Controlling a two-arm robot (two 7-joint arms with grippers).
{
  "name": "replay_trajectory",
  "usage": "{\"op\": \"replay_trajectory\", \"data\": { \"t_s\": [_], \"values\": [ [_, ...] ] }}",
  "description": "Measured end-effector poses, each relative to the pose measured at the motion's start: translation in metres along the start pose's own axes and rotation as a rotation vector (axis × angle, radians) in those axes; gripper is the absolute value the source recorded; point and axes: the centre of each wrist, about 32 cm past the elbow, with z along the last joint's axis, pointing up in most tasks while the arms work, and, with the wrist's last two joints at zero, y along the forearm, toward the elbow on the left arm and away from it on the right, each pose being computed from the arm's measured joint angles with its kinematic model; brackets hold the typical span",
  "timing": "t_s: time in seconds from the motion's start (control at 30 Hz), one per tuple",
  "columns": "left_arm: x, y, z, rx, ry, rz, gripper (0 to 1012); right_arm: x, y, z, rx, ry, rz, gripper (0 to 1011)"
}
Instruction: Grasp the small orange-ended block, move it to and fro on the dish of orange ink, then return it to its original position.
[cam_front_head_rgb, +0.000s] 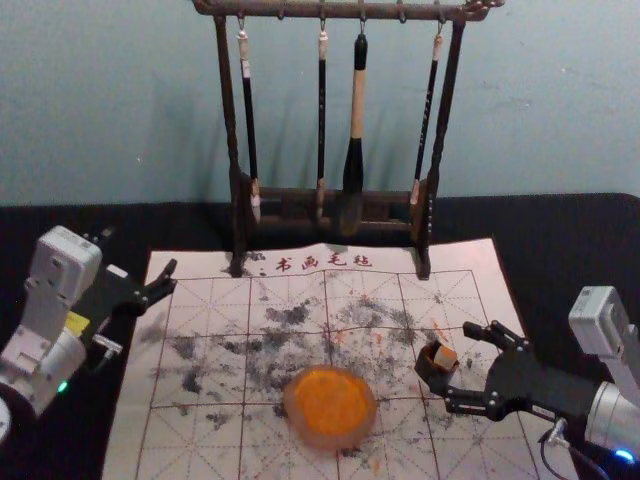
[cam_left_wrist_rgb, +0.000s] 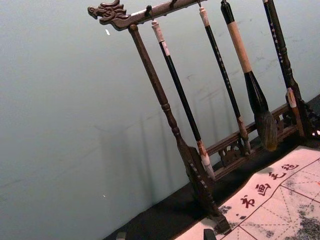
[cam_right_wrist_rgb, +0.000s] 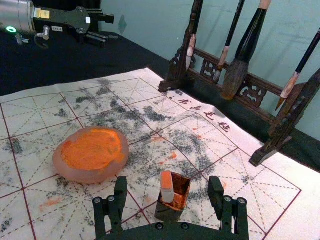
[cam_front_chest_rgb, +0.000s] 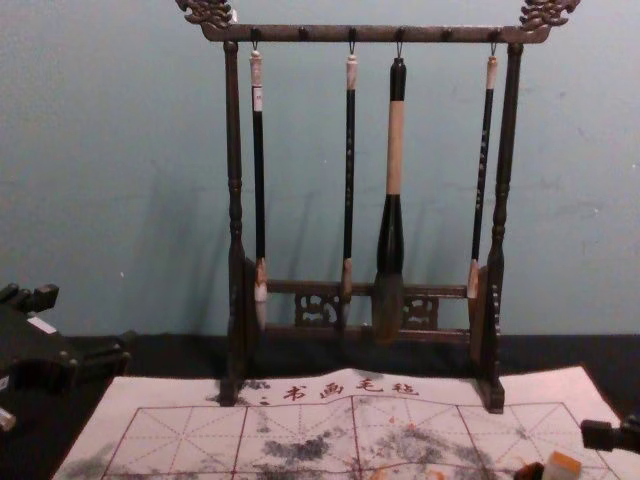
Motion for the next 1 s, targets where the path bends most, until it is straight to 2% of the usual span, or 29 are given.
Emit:
{"op": "replay_trajectory", "data": {
  "t_s": [0.27,0.37,0.57,0.6,0.7,0.8,0.83,0.97,1.0],
  "values": [
    [0.0,0.0,0.0,0.0,0.0,0.0,1001,-0.0002,-0.0001,-0.0001,0.001,-0.001,0.0,1000],
    [0.0,0.0,0.0,0.0,0.0,0.0,1001,-0.0004,-0.0001,-0.0001,0.001,-0.002,0.0,969],
    [0.0,0.0,0.0,0.0,0.0,0.0,1001,-0.0004,-0.0001,0.0001,0.001,-0.003,0.0,821],
    [0.0,0.0,0.0,0.0,0.0,0.0,1002,-0.0004,-0.0001,0.0001,0.002,-0.003,0.0,767],
    [0.0,0.0,0.0,0.0,0.0,0.0,1001,-0.0004,-0.0002,0.0001,0.002,-0.003,0.0,711],
    [0.0,0.0,0.0,0.0,0.0,0.0,1001,-0.0004,-0.0002,0.0001,0.002,-0.003,-0.001,621],
    [0.0,0.0,0.0,0.0,0.0,0.0,1001,-0.0004,-0.0002,0.0001,0.002,-0.003,-0.001,552],
    [0.0,0.0,0.0,0.0,0.0,0.0,1001,-0.0004,-0.0002,0.0001,0.003,-0.003,-0.001,476],
    [0.0,0.0,0.0,0.0,0.0,0.0,1001,-0.0004,-0.0002,0.0001,0.003,-0.003,-0.001,417]
  ]
}}
